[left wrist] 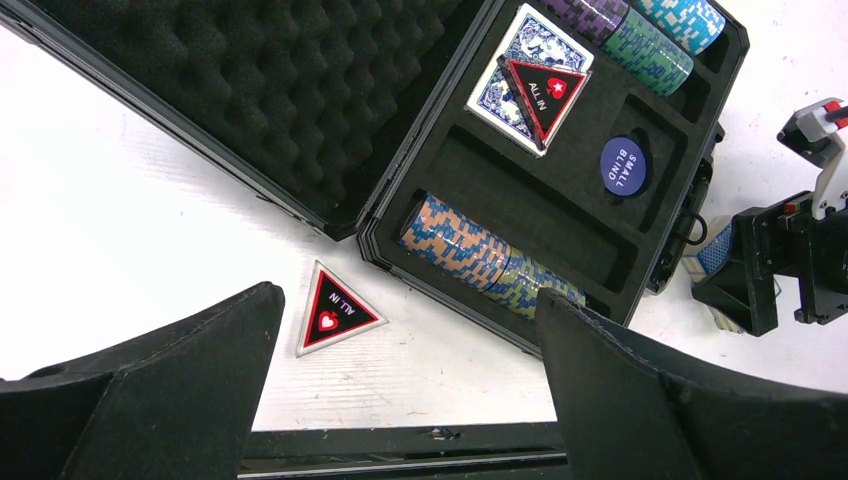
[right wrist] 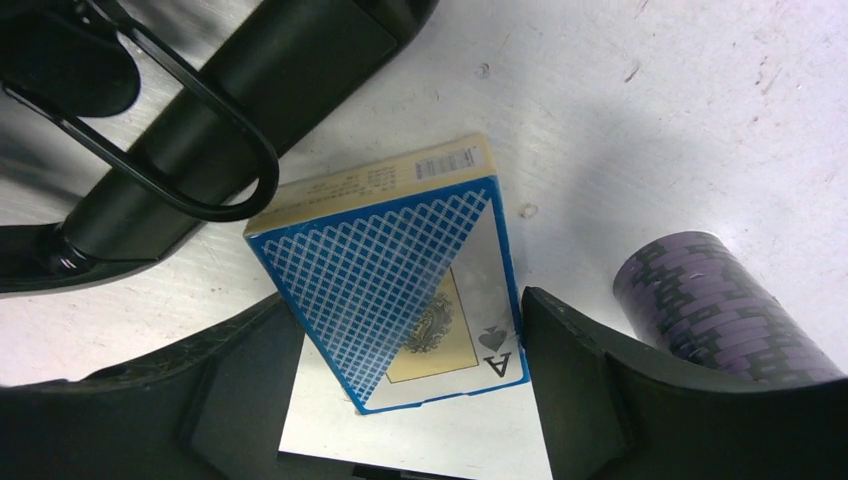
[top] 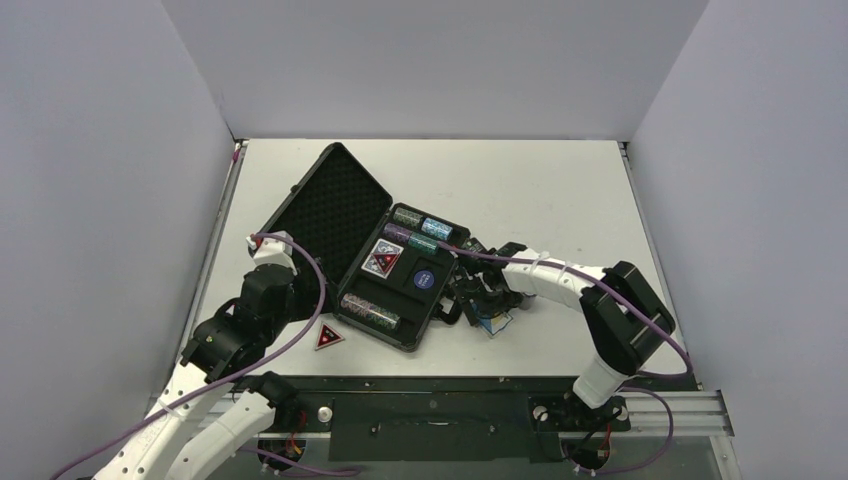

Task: Pack up texas hold em set

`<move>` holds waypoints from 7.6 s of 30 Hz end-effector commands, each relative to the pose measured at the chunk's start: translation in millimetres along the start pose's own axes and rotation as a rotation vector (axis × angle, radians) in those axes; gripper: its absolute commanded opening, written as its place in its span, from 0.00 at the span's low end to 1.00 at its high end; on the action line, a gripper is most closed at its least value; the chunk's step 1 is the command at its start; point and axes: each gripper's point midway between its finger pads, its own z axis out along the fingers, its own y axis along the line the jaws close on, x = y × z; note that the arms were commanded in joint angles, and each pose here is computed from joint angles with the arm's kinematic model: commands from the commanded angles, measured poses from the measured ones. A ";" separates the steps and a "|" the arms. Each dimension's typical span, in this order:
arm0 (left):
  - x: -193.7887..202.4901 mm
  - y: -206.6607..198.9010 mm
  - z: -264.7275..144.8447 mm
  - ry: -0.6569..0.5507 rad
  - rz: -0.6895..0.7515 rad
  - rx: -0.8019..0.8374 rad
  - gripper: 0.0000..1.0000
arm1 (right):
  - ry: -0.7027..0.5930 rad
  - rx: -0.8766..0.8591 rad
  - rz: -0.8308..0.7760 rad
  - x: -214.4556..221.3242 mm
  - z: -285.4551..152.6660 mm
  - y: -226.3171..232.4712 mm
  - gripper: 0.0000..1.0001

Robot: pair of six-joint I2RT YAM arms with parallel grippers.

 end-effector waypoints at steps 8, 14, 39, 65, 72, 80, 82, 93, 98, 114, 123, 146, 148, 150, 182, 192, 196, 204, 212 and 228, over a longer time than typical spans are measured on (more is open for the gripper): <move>-6.5 -3.9 0.1 -0.031 -0.005 0.023 0.96 | 0.011 -0.002 -0.008 -6.5 2.4 2.5 0.53; -6.2 -4.1 -0.1 -0.031 -0.005 0.026 0.96 | 0.039 -0.028 0.016 -2.5 1.7 8.2 0.54; -5.0 -6.3 0.8 -0.029 0.004 0.041 0.96 | -0.024 -0.022 -0.036 -24.9 -14.8 6.0 0.79; -4.4 -6.4 1.0 -0.027 0.004 0.042 0.96 | 0.023 -0.019 -0.037 -9.9 0.0 5.3 0.73; -4.6 -6.5 0.8 -0.028 0.004 0.042 0.96 | 0.033 -0.010 -0.030 -7.4 2.4 4.0 0.73; -5.9 -6.8 -0.2 -0.034 0.002 0.046 0.96 | 0.036 -0.013 -0.028 -6.6 2.2 4.8 0.60; -6.3 -6.5 -0.6 -0.037 0.002 0.046 0.96 | 0.037 -0.015 -0.025 -6.8 1.3 5.0 0.51; -9.0 -4.7 -2.2 -0.057 -0.004 0.043 0.96 | -0.017 0.024 0.050 -21.8 -25.5 -0.4 0.04; -10.0 -0.3 -3.3 -0.071 -0.018 0.025 0.96 | -0.069 0.029 0.111 -34.3 -49.0 -0.2 0.00; -9.2 6.0 -1.2 -0.107 -0.033 0.013 0.96 | -0.247 -0.047 0.439 -90.4 -131.1 28.4 0.00; -10.1 0.1 -0.8 -0.104 -0.022 0.041 0.96 | -0.331 -0.091 0.661 -119.4 -151.4 36.8 0.00; -8.0 9.6 5.1 -0.105 0.003 -0.012 0.96 | -0.315 -0.048 0.999 -152.5 -127.3 64.0 0.00; -7.5 9.3 5.5 -0.101 0.003 -0.012 0.96 | -0.308 -0.045 1.025 -154.1 -119.9 66.4 0.00; -7.7 9.2 5.2 -0.103 0.003 -0.010 0.96 | -0.309 -0.050 1.039 -156.4 -115.4 69.2 0.00; -6.5 6.0 3.5 -0.100 -0.003 0.014 0.96 | -0.312 0.000 0.987 -178.4 -68.1 88.6 0.00; -5.5 5.5 3.6 -0.094 -0.002 0.017 0.96 | -0.298 0.028 0.957 -174.7 -54.3 87.9 0.00; -5.4 5.6 3.6 -0.094 -0.002 0.016 0.96 | -0.282 0.044 0.956 -168.3 -50.3 86.8 0.00; -5.7 5.1 3.5 -0.093 -0.005 0.018 0.96 | -0.239 0.063 0.957 -153.5 -43.5 88.8 0.00; -4.8 5.3 3.8 -0.088 -0.010 0.014 0.96 | -0.198 0.081 0.932 -141.8 -39.6 95.5 0.00; -4.3 5.7 3.6 -0.083 -0.015 0.010 0.96 | -0.146 0.114 0.889 -127.0 -36.2 104.5 0.00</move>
